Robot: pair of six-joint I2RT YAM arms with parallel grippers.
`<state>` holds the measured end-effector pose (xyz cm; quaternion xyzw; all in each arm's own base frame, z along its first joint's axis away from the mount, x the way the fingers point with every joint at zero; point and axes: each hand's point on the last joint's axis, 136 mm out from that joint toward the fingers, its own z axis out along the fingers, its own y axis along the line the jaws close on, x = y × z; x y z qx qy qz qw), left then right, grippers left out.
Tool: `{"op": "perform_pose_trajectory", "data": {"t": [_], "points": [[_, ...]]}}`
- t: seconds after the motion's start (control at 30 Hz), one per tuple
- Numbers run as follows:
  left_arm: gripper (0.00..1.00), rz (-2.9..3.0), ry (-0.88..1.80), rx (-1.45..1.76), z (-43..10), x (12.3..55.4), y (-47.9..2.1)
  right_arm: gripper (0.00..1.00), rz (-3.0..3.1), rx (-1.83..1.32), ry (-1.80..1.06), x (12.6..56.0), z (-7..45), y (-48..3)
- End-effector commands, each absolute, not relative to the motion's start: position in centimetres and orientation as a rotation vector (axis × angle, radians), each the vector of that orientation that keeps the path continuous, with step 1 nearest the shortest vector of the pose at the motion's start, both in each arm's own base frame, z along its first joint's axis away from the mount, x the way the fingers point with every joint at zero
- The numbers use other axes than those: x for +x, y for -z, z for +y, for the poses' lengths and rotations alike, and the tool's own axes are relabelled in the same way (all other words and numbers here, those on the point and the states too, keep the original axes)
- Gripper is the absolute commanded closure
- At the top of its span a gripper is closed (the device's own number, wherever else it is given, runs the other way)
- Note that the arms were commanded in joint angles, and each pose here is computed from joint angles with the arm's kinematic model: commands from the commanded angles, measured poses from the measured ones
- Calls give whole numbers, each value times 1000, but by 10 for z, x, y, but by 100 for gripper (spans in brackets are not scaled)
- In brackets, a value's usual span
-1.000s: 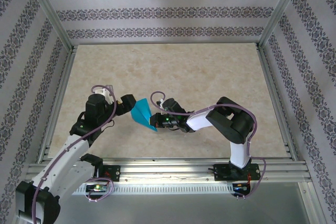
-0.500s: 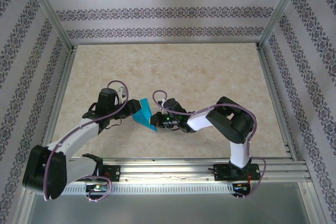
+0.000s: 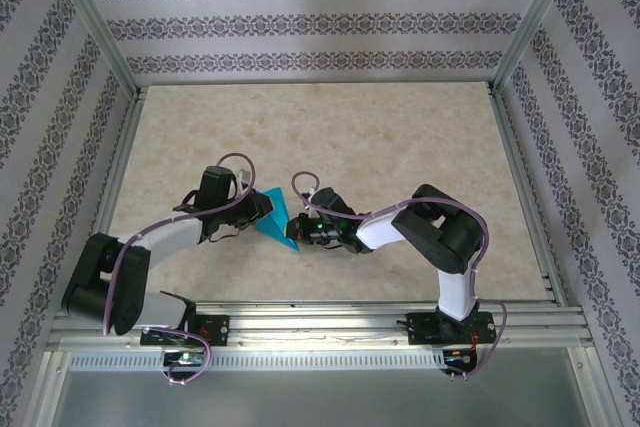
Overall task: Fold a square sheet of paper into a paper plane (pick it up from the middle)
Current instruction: Fourth fold the wing at the center of the table.
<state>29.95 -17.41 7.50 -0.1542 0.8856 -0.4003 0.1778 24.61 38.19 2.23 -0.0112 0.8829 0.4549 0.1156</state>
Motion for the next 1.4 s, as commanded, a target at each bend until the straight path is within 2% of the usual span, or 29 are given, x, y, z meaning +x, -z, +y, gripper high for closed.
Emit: {"op": "perform_pose_trajectory", "data": {"t": [0.0,0.3,0.87,1.37], "points": [[87,2450,1173,-427,-181,315,-87,99,2634,37,-1284,245,370,-4],[93,2502,1189,-458,-186,318,-68,99,2642,74,-1270,242,363,3],[92,2597,1092,-493,-180,318,-34,99,2661,115,-1269,242,359,6],[91,2608,1093,-476,-183,325,-29,99,2690,157,-1272,241,354,11]]}}
